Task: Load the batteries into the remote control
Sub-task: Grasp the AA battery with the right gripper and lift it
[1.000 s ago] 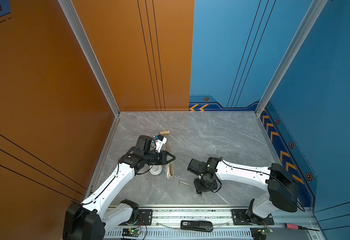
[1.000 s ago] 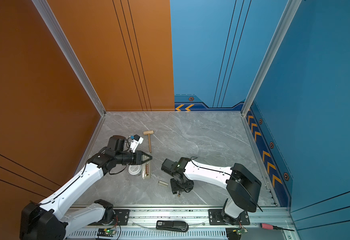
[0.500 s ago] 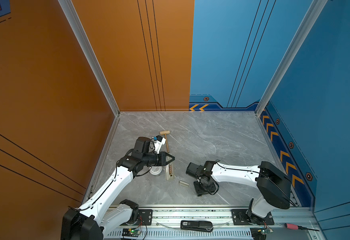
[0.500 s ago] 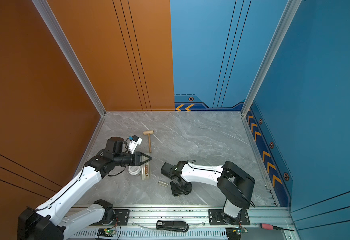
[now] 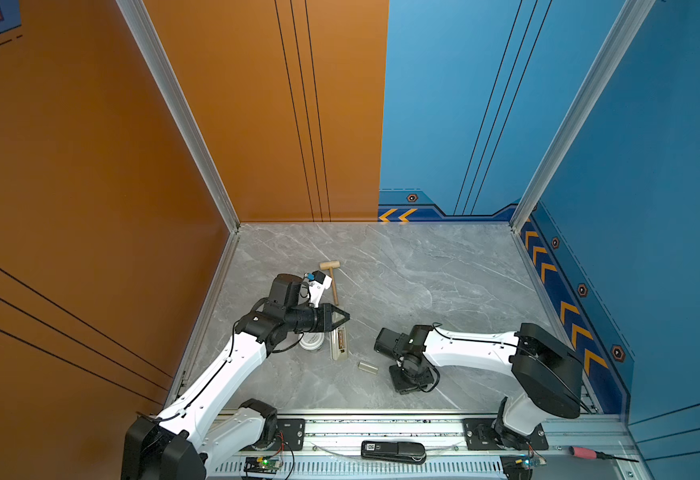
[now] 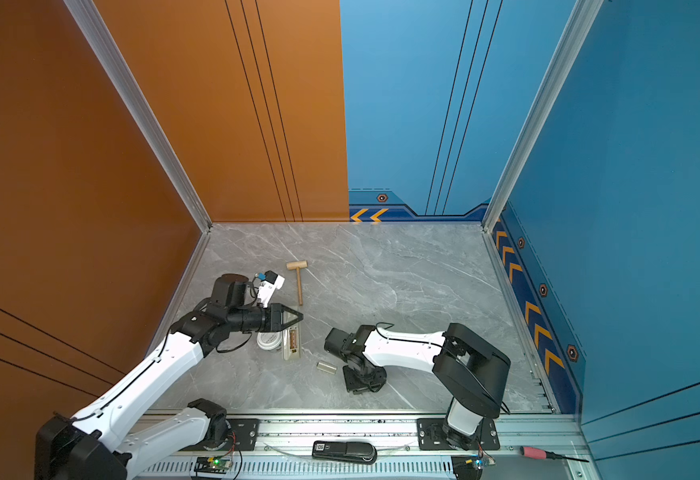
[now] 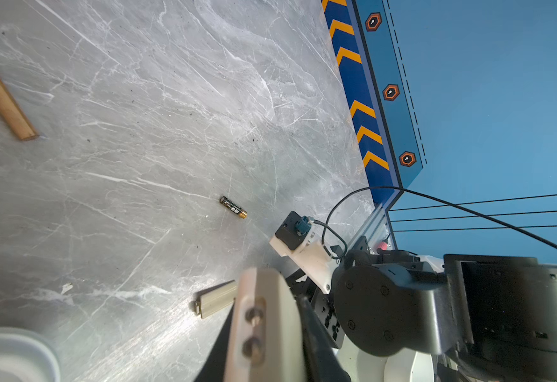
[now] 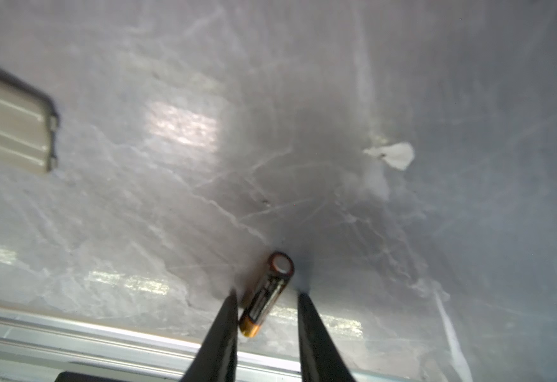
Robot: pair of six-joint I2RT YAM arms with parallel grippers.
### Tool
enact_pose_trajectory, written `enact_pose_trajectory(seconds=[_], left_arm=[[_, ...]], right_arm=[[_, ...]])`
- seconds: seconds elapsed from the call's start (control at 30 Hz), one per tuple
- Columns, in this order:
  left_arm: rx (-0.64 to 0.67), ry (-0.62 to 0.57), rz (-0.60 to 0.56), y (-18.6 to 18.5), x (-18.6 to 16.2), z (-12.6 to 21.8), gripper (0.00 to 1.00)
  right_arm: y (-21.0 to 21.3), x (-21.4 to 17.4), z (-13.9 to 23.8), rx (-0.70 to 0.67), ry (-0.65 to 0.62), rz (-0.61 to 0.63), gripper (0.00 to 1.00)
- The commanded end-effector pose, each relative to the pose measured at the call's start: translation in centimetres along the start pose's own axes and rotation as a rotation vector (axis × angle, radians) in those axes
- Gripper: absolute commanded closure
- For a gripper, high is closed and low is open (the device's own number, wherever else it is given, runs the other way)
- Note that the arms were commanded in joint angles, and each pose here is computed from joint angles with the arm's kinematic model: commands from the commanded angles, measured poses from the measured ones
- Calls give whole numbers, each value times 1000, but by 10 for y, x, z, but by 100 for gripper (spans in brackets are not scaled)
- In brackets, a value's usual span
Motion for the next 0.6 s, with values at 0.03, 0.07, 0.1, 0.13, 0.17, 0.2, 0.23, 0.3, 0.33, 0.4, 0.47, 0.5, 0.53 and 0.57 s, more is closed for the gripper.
enact_pose_trajectory(seconds=[0.03,0.07,0.1,0.13,0.17,0.2,0.23,0.3,0.33,0.4,0.47,0.5,0.53,0.57], left_arm=[[1,-19,-21,-5,4,2,100],[-2,-19,-26,-7,5,1,100],[-5,-19,-26,-8,6,1,100],[-9,-18,-31,-9,6,1,100],[-12,-16,-32,-10,6,1,100],[-16,-15,-36,-11,6,0,100],[-19,-16,-40,-12,6,0,100],[-26,-19,-43,-11,4,-2,100],[-32,-25,-40,-10,4,-3,100],[-52,-48,-32,-10,6,-5,100],[-87,-74,-18,-11,8,-8,100],[-111,-108,-34,-14,13,-8,100],[-127,-122,-32,-14,16,-9,100],[-137,-134,-31,-15,18,-9,100]], right_arm=[[-7,-1,-12,-22,11,-2,82],[-7,-1,-11,-21,7,-1,85],[-8,0,-10,-22,1,-1,87],[-9,0,-9,-23,-6,1,89],[-10,1,-8,-25,-18,2,92],[-12,1,-7,-28,-31,6,94],[-13,2,-6,-34,-49,13,95],[-16,3,-2,-43,-89,31,98],[-18,3,1,-48,-115,48,99],[-19,4,11,-45,-165,79,100],[-17,6,34,-42,-244,105,100],[-15,7,48,-28,-285,118,100],[-13,7,66,-4,-332,127,100],[-10,8,86,34,-382,126,100]])
Point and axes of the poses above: each gripper's point midway between its finger pads, its own z axis back along the fingers, its own y axis along the line the jaws close on, x = y × z, the point moved 8 cm from there along z, back along the fingers, and after that the axes turned 10 degrees about -z, right-handed, at the moved point
